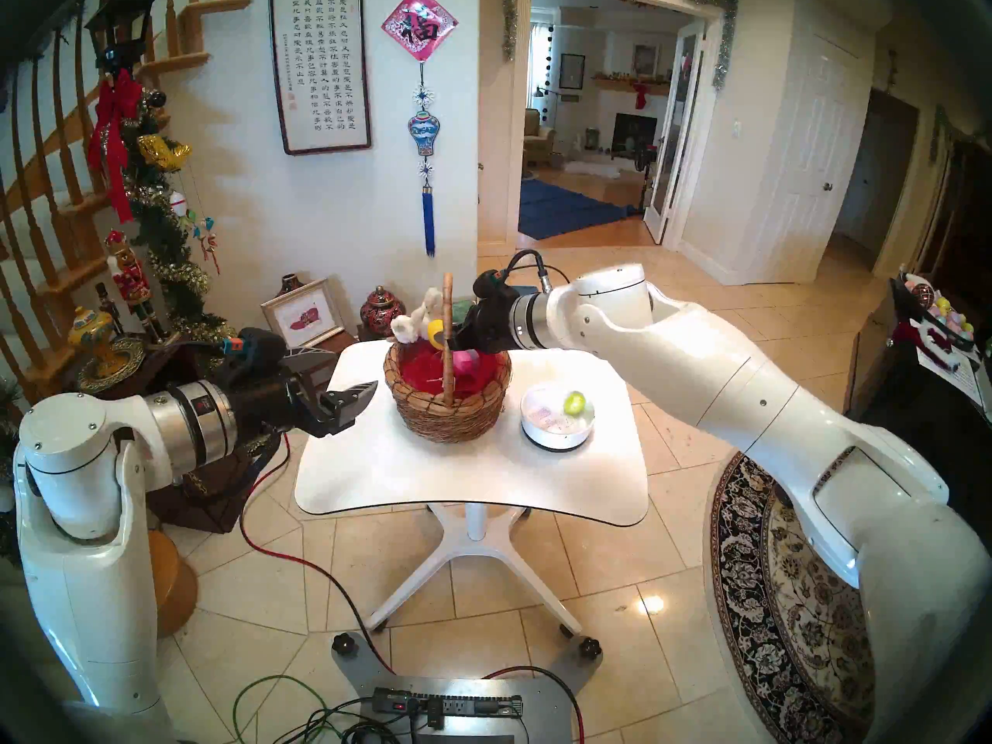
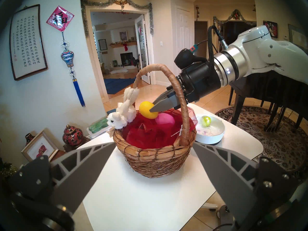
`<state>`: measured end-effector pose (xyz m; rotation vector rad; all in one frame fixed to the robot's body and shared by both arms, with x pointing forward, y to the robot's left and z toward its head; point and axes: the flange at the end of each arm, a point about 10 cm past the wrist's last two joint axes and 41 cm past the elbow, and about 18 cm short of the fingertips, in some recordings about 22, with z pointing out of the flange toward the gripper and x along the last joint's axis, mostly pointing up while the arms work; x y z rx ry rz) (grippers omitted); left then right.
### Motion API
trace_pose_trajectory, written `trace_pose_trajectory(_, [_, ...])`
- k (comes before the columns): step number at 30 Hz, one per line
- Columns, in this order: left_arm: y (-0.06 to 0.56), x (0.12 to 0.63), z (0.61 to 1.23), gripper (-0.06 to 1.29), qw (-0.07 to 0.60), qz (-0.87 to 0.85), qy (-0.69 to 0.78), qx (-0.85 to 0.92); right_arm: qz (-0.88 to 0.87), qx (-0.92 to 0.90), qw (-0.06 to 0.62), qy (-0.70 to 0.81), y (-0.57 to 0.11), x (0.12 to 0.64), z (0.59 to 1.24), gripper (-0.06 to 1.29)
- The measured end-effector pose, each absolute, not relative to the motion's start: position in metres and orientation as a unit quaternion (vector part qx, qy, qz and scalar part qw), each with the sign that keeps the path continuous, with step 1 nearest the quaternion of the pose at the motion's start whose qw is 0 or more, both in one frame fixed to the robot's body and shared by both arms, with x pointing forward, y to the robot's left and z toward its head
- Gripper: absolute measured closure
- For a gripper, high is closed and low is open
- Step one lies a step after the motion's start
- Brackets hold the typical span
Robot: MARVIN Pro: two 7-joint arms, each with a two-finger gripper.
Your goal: Put easter egg into basket
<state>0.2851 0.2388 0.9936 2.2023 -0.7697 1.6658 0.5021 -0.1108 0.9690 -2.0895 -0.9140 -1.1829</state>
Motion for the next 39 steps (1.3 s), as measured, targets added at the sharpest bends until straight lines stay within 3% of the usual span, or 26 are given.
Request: trace_pose_trajectory(39, [0.2388, 0.2851, 0.9936, -0.03, 0.137, 0.576, -0.266, 0.761, -0.424, -0.786, 0.297, -0.337, -0.1081, 0.5011, 0.9656, 0.64])
